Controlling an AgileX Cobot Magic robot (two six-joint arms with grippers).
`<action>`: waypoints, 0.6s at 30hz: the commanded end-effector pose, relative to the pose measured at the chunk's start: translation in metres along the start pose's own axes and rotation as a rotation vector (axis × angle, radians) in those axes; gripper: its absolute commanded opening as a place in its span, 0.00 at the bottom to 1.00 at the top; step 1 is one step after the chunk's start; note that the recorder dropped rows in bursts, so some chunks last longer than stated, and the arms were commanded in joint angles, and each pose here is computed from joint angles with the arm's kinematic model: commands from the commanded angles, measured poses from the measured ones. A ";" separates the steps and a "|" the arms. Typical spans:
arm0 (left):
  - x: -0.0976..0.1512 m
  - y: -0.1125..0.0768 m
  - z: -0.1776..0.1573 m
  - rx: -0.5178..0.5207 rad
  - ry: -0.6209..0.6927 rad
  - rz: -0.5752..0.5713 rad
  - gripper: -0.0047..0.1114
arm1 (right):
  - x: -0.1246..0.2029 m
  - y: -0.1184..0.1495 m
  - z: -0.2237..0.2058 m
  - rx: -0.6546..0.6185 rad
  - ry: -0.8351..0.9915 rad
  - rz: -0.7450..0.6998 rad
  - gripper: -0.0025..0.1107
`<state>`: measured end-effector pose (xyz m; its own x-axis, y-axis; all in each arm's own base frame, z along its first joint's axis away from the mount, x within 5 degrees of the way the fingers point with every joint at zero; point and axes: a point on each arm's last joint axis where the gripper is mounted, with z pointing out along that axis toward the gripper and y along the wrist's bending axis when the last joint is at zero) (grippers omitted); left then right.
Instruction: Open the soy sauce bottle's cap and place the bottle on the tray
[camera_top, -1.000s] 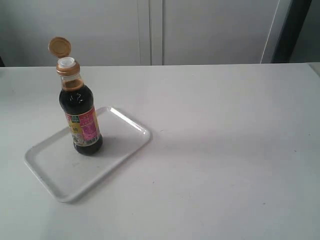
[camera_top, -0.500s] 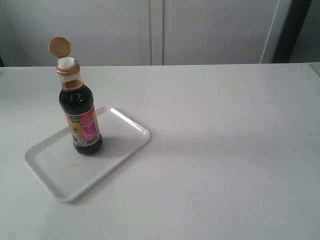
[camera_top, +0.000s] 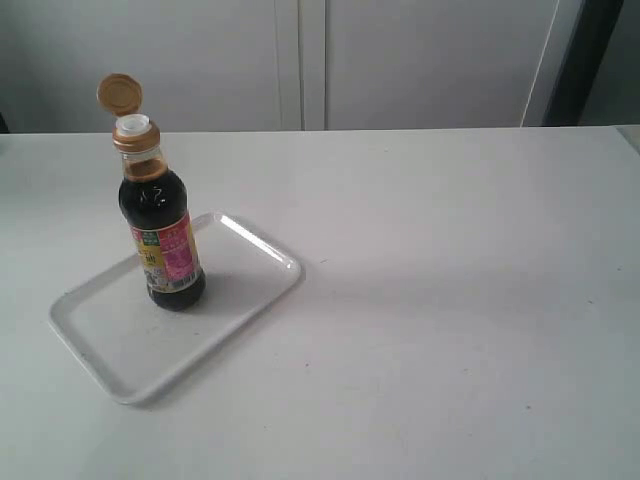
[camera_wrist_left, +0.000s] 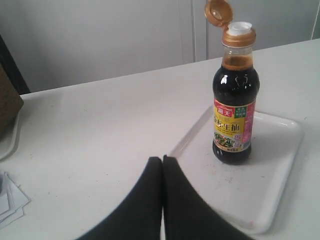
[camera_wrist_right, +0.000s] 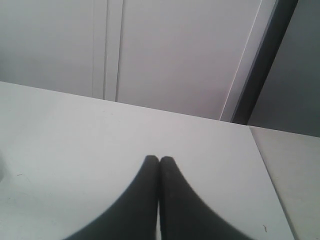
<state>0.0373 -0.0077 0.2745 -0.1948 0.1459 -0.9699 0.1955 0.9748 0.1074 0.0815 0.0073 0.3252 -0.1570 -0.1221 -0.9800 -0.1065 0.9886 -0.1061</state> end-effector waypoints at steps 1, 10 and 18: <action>0.009 -0.002 0.005 0.012 0.000 0.001 0.04 | 0.001 0.000 -0.001 0.006 -0.005 0.007 0.02; 0.038 -0.005 0.013 0.016 0.046 -0.013 0.04 | 0.001 0.000 -0.001 0.006 -0.005 0.007 0.02; 0.056 -0.007 0.017 0.018 0.078 -0.027 0.04 | 0.001 0.000 -0.001 0.006 -0.004 0.006 0.02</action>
<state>0.0418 -0.0088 0.2193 -0.2721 0.1584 -0.9491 0.2077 0.9728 0.1028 0.0815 0.0073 0.3252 -0.1570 -0.1221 -0.9800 -0.1065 0.9886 -0.1061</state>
